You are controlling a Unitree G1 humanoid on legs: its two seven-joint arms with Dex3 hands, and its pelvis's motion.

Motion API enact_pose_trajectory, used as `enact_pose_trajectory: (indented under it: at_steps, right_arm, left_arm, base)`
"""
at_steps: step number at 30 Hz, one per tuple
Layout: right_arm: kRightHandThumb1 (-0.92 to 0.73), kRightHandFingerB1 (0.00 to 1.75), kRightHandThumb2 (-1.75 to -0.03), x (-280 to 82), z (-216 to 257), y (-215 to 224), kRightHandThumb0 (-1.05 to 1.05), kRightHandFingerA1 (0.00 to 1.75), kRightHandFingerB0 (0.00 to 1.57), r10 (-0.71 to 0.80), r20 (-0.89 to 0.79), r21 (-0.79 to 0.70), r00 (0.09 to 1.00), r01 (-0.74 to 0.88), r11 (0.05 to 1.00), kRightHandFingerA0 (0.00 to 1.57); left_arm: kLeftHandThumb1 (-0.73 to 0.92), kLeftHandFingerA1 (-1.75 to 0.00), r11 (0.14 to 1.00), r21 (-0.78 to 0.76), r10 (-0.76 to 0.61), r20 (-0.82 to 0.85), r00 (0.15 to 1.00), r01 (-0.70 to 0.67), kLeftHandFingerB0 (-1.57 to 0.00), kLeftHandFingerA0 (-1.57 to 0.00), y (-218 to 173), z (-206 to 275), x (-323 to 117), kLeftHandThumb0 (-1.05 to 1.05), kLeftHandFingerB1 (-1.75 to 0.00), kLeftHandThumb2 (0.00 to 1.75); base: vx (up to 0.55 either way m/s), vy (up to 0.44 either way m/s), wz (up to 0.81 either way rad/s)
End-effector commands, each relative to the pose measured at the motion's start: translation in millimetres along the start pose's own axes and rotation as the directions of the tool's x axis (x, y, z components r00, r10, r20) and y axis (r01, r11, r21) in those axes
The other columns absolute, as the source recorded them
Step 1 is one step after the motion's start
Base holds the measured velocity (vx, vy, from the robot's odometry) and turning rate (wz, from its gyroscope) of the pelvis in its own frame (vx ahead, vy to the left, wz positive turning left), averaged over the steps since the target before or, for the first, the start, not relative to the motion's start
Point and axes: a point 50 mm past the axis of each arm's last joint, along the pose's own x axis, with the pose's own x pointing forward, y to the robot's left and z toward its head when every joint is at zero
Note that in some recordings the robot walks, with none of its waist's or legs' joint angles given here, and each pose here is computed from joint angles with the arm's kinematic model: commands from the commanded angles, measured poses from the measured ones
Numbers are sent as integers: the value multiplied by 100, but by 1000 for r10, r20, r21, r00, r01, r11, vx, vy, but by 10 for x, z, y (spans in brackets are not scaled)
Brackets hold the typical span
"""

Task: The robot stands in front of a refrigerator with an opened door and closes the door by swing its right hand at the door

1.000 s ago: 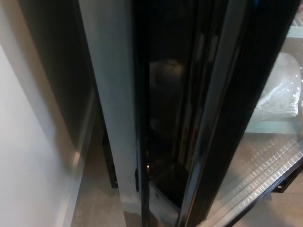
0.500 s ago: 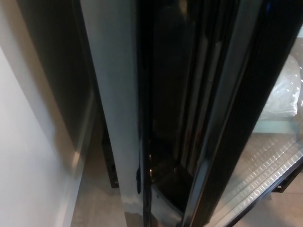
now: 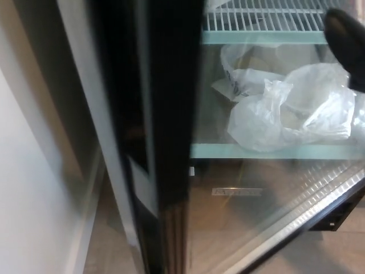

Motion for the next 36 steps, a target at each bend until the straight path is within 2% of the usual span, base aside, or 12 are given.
enact_pose_trajectory:
  at_steps: [1,3,6,7,8,9,12,13,16,20,21,36]
  right_arm:
    - [-58,46,-109,-340,-1304,943,-33,49,0,530,-589,2,610,-655,756,0]
    - [-70,38,-91,-402,-1528,1050,-70,36,10,544,-668,45,508,-702,711,6]
    - [-70,38,-91,-413,-1580,1073,-70,36,10,546,-686,57,480,-713,698,6]
    - [-77,31,-63,-425,-1618,1088,-52,31,24,545,-701,67,461,-717,694,18]
    - [-77,31,-63,-434,-1648,1099,-52,31,24,543,-711,75,446,-720,690,18]
    - [-68,41,-99,-501,-1757,1109,-81,39,11,543,-758,97,360,-762,641,5]
    - [-68,41,-99,-595,-1904,1089,-81,39,11,525,-817,129,237,-813,568,5]
    - [-51,46,-107,-636,-1913,1083,-35,49,0,528,-824,142,208,-825,546,0]
    - [-51,46,-107,-722,-1943,1071,-35,48,0,532,-831,170,159,-839,517,0]
    - [-51,47,-108,-767,-1947,1079,-35,49,0,547,-825,186,141,-847,498,0]
    - [-52,46,-108,-785,-1942,1077,-35,48,0,556,-818,186,147,-847,498,0]
    - [-54,46,-108,-894,-1585,1224,-34,47,0,720,-633,173,283,-855,488,0]
  left_arm:
    - [60,-55,999,47,6,7,1000,-6,-28,-40,3,-14,-8,-47,-47,94]
    - [73,-38,999,46,1,4,1000,-1,-40,-45,-1,-11,-5,-47,-35,63]
    - [73,-38,999,46,2,4,1000,-2,-40,-45,-1,-10,-5,-47,-35,63]
    - [73,-38,999,48,2,4,1000,-2,-41,-47,-2,-10,-5,-46,-35,62]
    - [73,-38,999,49,3,4,1000,-3,-41,-47,-3,-10,-5,-46,-35,62]
    - [74,-36,999,49,1,5,1000,-1,-39,-45,-15,-1,0,-47,-34,62]
    - [74,-36,999,47,-2,7,1000,2,-39,-45,-37,16,7,-47,-34,62]
    - [61,-53,999,48,-1,10,1000,1,-28,-39,-15,30,11,-49,-47,92]
    - [60,-54,998,58,3,19,1000,-4,-29,-40,37,58,16,-48,-48,94]
    - [60,-55,998,56,-4,19,1000,3,-27,-40,43,72,20,-45,-47,94]
    - [74,-38,998,56,-6,19,1000,5,-39,-47,34,60,16,-45,-35,62]
    - [72,-39,999,53,-2,2,1000,1,-42,-49,-17,-55,-24,-46,-36,62]
  base:
    - [0,0,0]
    - [0,0,0]
    - [0,0,0]
    - [0,0,0]
    - [0,0,0]
    - [0,0,0]
    - [0,0,0]
    - [0,0,0]
    - [0,0,0]
    - [0,0,0]
    - [0,0,0]
    - [0,0,0]
